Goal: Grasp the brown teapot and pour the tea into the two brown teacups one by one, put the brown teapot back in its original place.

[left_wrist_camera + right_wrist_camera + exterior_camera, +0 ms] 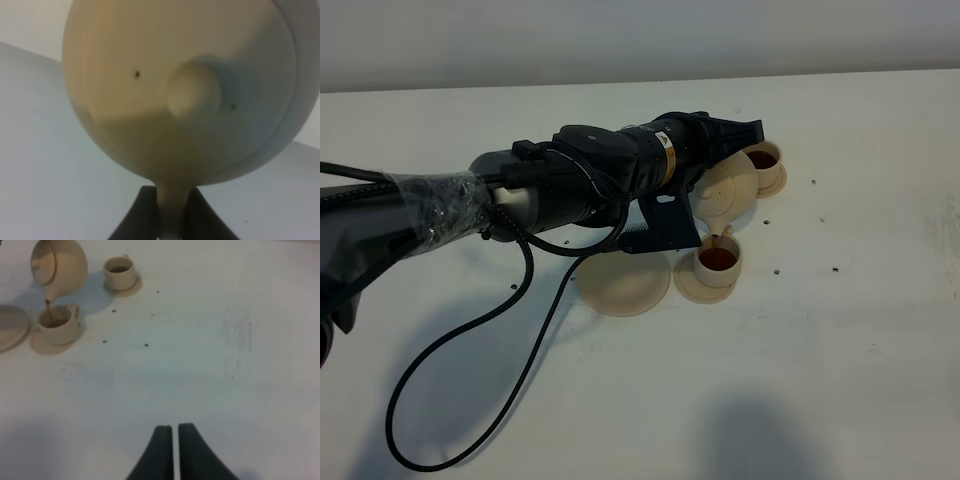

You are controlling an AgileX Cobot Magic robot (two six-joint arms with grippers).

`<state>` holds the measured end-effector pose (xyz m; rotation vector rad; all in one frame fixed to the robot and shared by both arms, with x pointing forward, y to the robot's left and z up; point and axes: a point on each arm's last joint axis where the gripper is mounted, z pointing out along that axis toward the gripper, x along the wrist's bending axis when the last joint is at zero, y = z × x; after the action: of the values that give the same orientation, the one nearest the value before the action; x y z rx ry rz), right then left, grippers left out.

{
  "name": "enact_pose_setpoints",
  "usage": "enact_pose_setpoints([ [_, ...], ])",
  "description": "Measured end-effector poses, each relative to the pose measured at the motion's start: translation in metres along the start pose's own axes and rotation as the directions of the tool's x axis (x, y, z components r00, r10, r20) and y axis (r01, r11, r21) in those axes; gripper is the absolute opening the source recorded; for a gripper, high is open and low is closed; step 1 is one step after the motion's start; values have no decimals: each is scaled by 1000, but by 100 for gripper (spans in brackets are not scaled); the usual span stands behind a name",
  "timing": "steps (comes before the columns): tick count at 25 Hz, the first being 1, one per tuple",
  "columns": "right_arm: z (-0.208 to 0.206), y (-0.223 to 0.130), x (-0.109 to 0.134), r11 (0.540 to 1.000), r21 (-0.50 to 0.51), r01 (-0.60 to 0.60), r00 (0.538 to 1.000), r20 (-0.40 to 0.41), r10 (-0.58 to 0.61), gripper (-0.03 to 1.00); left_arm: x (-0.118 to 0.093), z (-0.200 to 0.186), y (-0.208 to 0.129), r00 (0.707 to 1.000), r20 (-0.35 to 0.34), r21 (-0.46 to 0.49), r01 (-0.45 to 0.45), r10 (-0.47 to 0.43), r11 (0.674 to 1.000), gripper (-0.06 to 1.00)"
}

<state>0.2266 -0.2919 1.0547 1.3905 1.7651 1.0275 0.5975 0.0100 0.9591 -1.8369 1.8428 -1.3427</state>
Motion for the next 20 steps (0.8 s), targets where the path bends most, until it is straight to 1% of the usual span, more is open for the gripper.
enact_pose_setpoints([
  [20,0,0,0,1000,0,0,1000,0,0,3,1,0,1,1000,-10,-6,-3,3,1000,8],
])
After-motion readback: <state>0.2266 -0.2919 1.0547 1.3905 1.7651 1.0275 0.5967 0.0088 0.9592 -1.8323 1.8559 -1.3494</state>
